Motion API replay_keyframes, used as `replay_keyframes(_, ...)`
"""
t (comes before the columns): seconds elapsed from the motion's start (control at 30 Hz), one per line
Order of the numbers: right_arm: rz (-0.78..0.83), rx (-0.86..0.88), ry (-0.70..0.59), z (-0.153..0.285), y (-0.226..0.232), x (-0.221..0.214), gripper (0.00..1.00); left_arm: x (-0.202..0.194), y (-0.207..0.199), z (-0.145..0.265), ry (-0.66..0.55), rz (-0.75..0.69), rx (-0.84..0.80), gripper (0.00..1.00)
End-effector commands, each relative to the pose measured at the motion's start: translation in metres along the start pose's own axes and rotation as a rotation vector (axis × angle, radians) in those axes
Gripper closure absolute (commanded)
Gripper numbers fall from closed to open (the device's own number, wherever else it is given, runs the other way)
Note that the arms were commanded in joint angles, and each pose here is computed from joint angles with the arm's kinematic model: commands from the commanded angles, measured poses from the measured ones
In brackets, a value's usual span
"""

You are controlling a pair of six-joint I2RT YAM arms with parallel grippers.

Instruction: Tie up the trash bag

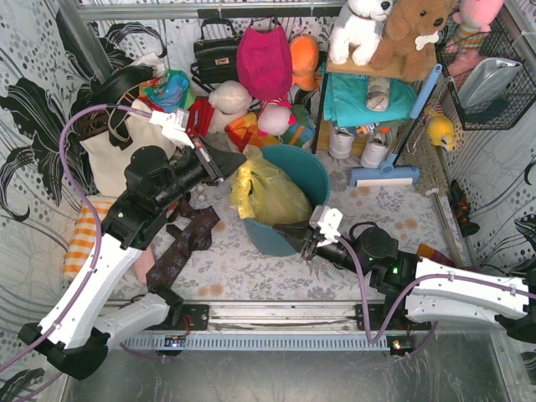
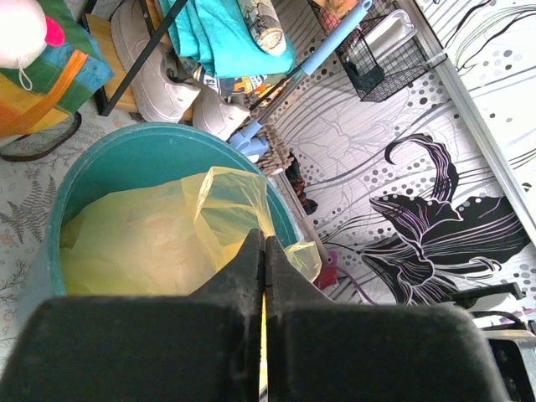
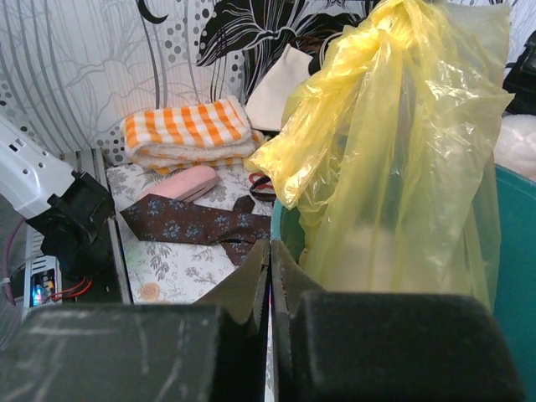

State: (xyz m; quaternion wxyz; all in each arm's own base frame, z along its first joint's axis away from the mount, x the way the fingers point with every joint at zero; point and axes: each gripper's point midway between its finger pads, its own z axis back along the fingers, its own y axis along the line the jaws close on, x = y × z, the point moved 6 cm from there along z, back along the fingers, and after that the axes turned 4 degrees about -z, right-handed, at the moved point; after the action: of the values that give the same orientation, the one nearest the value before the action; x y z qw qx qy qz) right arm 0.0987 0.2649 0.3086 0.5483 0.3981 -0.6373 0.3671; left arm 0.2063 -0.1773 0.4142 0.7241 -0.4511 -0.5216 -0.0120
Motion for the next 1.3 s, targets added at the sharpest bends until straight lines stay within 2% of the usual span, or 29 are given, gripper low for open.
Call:
replay_keyframes(0.0,-0.03,0.01,-0.006,-0.003,0.003,0.007,0.96,0.017,-0.016,0.001,-0.071,-0.028,-0.068,1.0)
replay_keyframes(0.07,-0.046,0.016,-0.006,-0.015,0.006,0.009,0.81,0.014,-0.015,0.001,-0.061,-0.019,-0.073,1.0)
replay_keyframes(0.13,-0.064,0.003,-0.01,-0.026,0.007,0.013,0.7,0.012,-0.014,0.002,-0.056,-0.012,-0.072,1.0)
replay_keyframes(0.37,-0.095,-0.036,-0.052,-0.05,0.007,0.02,0.48,0.008,-0.014,0.009,-0.057,0.006,-0.077,1.0)
replay_keyframes(0.43,-0.096,-0.057,-0.058,-0.054,0.004,0.022,0.44,0.008,-0.014,0.012,-0.058,0.007,-0.074,1.0)
replay_keyframes(0.6,-0.094,-0.084,-0.075,-0.06,0.002,0.023,0.42,0.006,-0.014,0.018,-0.059,0.01,-0.069,1.0)
replay_keyframes(0.83,-0.075,-0.072,-0.087,-0.079,0.005,0.027,0.45,0.0,-0.013,0.019,-0.043,0.032,-0.085,1.0)
replay_keyframes(1.0,-0.06,-0.132,-0.08,-0.088,-0.001,0.026,0.44,-0.004,-0.013,0.02,-0.025,0.043,-0.098,1.0)
replay_keyframes(1.07,-0.041,-0.162,-0.067,-0.091,-0.005,0.023,0.47,-0.005,-0.013,0.021,-0.025,0.045,-0.098,1.0)
replay_keyframes(1.1,-0.031,-0.17,-0.064,-0.092,-0.006,0.023,0.51,-0.005,-0.012,0.022,-0.025,0.045,-0.096,1.0)
replay_keyframes(1.27,-0.012,-0.192,-0.077,-0.089,-0.009,0.024,0.91,-0.004,-0.013,0.028,-0.035,0.037,-0.082,1.0)
